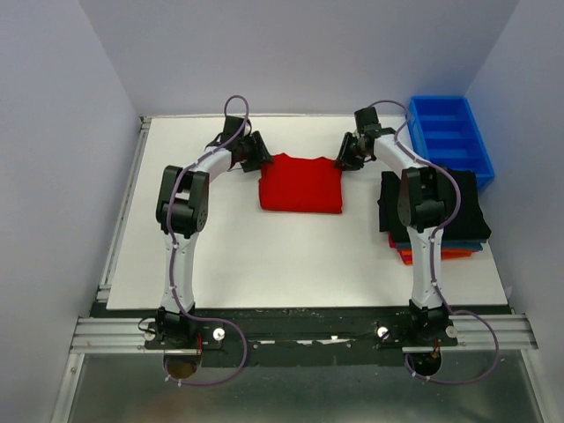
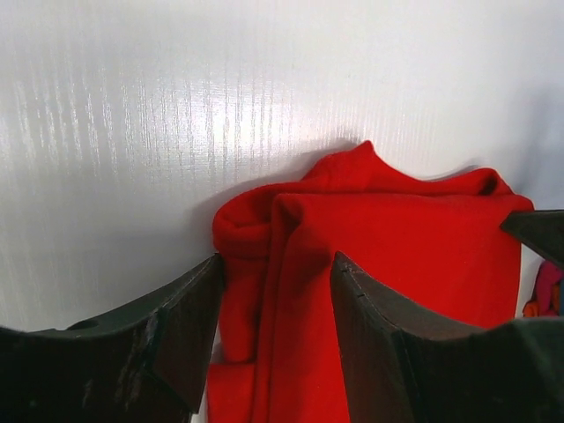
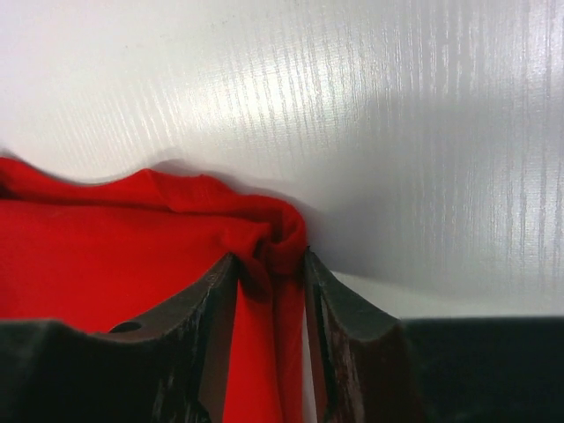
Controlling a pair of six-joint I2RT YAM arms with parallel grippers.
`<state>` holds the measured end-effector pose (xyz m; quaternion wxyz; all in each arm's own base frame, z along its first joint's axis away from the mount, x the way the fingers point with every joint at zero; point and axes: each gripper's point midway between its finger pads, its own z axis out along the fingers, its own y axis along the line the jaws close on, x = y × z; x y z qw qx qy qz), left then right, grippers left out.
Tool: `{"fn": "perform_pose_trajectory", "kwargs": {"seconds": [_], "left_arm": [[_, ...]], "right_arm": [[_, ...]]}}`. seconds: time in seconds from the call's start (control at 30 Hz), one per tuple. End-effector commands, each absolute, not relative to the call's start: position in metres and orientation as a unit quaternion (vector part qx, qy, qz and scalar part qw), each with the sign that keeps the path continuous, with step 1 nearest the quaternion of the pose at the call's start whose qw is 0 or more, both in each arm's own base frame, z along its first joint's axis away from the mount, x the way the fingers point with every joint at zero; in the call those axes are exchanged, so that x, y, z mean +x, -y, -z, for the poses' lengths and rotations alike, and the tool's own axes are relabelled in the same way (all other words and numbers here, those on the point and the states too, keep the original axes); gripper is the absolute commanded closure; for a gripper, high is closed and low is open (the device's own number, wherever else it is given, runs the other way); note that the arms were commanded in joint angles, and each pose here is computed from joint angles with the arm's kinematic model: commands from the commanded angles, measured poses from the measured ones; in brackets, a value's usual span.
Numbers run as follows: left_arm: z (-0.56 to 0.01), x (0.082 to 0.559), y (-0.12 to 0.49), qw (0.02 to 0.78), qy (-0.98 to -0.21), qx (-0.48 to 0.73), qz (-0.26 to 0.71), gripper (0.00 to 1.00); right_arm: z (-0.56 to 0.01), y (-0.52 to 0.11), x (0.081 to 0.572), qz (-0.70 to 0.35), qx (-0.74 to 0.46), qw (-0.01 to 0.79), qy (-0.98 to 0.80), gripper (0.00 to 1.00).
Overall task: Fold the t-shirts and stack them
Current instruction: Put the neatly folded tshirt into the corner of the board with both arms
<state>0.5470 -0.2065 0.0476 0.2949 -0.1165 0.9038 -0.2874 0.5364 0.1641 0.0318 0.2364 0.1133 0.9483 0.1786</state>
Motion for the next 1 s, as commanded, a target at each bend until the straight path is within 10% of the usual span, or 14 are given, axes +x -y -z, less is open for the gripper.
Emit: {"fn": "perform_pose_trajectory", "kwargs": {"seconds": [0.0, 0.4, 0.47, 0.97], "left_arm": [[-0.03, 0.545, 0.211, 0.274, -0.91, -0.12, 0.286, 0.39], [-0.024, 0.553, 0.216, 0.304, -0.895, -0.141, 0.296, 1.0], [-0.028, 0.553, 0.214, 0.31, -0.893, -0.144, 0.294, 1.0], [-0.135, 0.514, 0.213, 0.431, -0.849, -0.088, 0.294, 1.0]], "right_arm": [[-0.018, -0.166, 0.533, -0.179, 0.118, 0.216, -0.953, 0.58], [-0.017, -0.178, 0.534, -0.177, 0.11, 0.218, -0.953, 0.86], [-0.023, -0.176, 0.536, -0.174, 0.112, 0.225, -0.952, 0.99], [-0.133, -0.166, 0.498, -0.198, 0.059, 0.327, -0.922, 0.99]]}}
